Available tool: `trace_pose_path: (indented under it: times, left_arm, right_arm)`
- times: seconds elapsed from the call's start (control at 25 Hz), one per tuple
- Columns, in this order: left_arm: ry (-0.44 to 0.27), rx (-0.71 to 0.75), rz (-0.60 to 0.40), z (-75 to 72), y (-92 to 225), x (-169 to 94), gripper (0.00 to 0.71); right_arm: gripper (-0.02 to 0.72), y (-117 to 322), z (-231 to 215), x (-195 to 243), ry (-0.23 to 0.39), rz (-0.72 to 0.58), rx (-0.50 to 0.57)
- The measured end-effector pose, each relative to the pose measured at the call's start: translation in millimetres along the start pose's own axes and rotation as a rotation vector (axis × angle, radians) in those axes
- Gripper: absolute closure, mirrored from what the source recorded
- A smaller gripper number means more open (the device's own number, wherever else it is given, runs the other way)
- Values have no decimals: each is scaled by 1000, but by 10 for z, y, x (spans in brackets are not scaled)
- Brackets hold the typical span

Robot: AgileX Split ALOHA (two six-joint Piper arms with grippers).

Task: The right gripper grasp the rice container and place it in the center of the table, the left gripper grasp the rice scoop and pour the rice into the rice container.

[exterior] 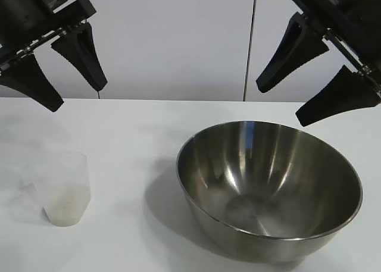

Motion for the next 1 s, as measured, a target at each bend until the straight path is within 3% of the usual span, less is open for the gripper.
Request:
trace_pose_path:
  times: [0.28,0.52,0.76,1.0]
  left_arm:
    - [0,0,0,0,0,0,179]
    - [0,0,0,0,0,0,179]
    - [0,0,0,0,0,0,179]
    - [0,0,0,0,0,0,179]
  right_arm:
    - [251,-32,16,-33,10,-6,-24]
    - [251,-270,-32,-420,161,-30,-144]
    - [251,-302,-478,-609,344,6,-97]
    - [251,-218,-852,-239,381,18,-58]
Point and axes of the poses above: a point on each arm's last joint axis where the gripper is mounted, x pointing out along that axis toward the gripper, z along the wrist's bending axis when the last joint is at zero, y = z × x, the point moved 6 cm from there along x, pointing out along that axis toward the gripper, and after that the axes turned 3 degrees about x, right-handed, at the moved point
